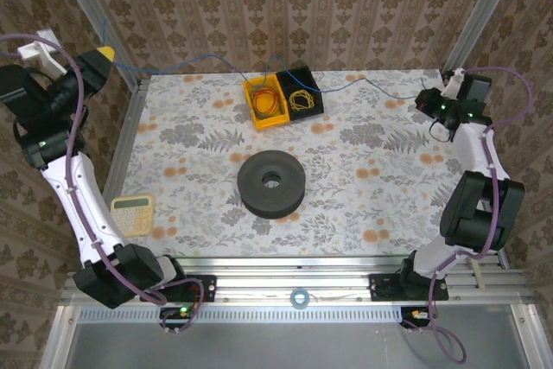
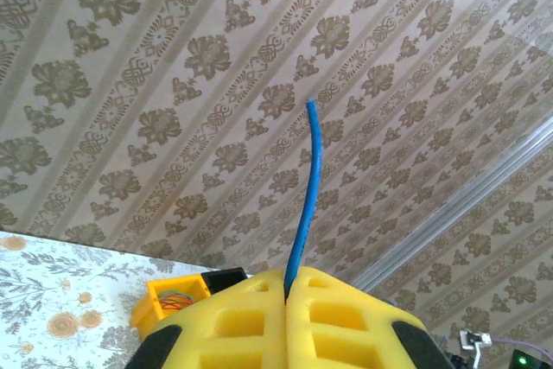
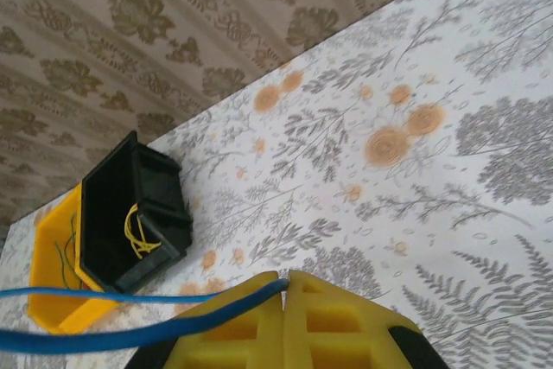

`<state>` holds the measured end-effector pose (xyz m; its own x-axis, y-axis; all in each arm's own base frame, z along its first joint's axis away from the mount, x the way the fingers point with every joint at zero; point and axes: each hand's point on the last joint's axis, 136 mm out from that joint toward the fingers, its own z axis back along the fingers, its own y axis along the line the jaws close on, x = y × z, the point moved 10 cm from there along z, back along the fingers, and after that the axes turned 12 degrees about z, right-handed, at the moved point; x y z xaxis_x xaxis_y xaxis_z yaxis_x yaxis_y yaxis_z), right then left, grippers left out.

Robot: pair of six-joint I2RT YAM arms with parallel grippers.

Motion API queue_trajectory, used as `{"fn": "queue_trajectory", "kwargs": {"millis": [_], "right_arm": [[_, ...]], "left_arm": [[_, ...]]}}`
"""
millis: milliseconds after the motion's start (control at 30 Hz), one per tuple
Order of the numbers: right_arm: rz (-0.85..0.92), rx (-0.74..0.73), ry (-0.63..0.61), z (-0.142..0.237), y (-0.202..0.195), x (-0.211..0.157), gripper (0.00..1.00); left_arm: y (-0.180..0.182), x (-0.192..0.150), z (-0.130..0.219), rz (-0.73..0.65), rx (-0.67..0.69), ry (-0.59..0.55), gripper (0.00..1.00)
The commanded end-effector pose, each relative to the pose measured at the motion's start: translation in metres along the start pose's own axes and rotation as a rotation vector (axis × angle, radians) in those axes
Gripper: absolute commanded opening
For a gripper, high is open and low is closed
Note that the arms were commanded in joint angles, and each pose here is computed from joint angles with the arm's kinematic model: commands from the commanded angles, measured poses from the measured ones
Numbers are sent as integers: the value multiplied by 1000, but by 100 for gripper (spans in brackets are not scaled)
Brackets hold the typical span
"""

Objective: Wrap the cables

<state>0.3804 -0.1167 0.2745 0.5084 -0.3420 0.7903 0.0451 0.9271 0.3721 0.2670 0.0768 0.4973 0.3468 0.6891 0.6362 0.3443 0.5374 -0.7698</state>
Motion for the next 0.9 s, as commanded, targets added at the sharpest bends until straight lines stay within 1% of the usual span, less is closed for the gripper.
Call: {"fn": "queue_trajectory", "kwargs": {"millis": [0, 100, 267, 333, 433, 533, 667, 867], "right_arm": [[7, -81, -26, 6, -13, 13, 0], [6, -107, -19, 5, -17, 11, 0], [-40, -134, -14, -7, -35, 7, 0], [-100, -111, -26, -15, -47, 5, 0], [-200, -37, -63, -28, -60, 4, 0], [-272, 8, -93, -41, -68, 2, 0], [-392, 64, -136, -57, -79, -3, 0], [-679, 179, -294, -87, -114, -16, 0]], "left_arm": [[-6, 9, 11, -35, 2, -34, 0], [-1, 13, 18, -32, 24, -52, 0], [-1, 30, 42, -36, 78, -134, 0], [-3, 37, 54, -42, 123, -176, 0], [-4, 44, 69, -55, 205, -224, 0], [-2, 50, 80, -54, 261, -265, 0], [0, 59, 94, -49, 289, -321, 0], [3, 67, 104, -41, 299, -360, 0]]}}
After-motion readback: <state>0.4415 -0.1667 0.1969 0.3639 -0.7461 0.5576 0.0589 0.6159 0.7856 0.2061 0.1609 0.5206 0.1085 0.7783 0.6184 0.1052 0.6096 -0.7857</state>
